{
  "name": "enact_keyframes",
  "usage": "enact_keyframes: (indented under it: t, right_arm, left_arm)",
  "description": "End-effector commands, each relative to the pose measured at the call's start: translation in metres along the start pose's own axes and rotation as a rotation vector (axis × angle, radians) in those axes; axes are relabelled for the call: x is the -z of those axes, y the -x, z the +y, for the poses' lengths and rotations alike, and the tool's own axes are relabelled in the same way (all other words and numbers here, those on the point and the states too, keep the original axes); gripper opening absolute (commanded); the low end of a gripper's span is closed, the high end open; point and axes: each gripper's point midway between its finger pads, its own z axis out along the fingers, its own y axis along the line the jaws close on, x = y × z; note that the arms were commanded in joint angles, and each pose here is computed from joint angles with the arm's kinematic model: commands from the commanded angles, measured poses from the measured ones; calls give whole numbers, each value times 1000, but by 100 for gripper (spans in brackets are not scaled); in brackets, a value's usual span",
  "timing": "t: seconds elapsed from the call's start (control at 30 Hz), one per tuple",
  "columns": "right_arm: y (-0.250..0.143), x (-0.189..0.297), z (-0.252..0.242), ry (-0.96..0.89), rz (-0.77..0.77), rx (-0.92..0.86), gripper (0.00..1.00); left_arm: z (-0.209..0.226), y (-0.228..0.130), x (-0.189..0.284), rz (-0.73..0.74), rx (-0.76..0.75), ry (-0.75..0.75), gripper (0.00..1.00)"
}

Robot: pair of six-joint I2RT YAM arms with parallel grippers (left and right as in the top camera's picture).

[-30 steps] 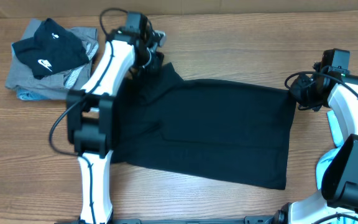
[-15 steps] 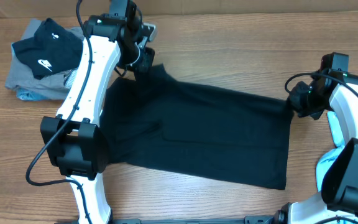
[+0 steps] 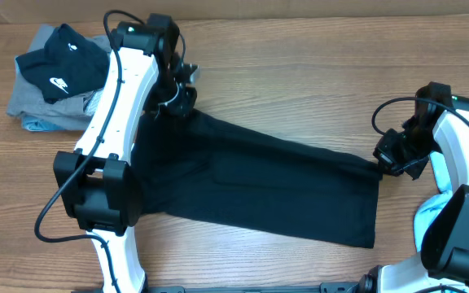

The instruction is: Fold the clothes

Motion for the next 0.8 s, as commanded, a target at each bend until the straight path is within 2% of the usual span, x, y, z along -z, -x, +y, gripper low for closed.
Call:
enact_keyframes:
  t: [0.0,0.3,0.53,0.6,0.63,0.67,0.77]
  right_arm:
    - [-8,11,-1,4,2,-13,4]
    - [-31,-10,-15,-38,94,-54,4]
    - [-47,-30,-26,-65,152,-66,4]
    - [-48,-30,-27,-67,157,-67,10]
    - [-48,-30,-27,-67,157,-66,21]
    - [-48,-30,-27,-68,156,-65,27]
    - [-40,-30,-29,-66,127,-73,38]
  left_arm:
    - [6,-20,-13,95,11,19,4]
    - [10,-59,-52,264,35,3,4]
    - [6,-82,-49,282,32,6,4]
    - [8,-87,-47,275,29,23,4]
    - [10,-89,-47,272,27,37,4]
    - [12,-90,-48,270,26,46,4]
    - [12,-93,-51,277,31,44,20]
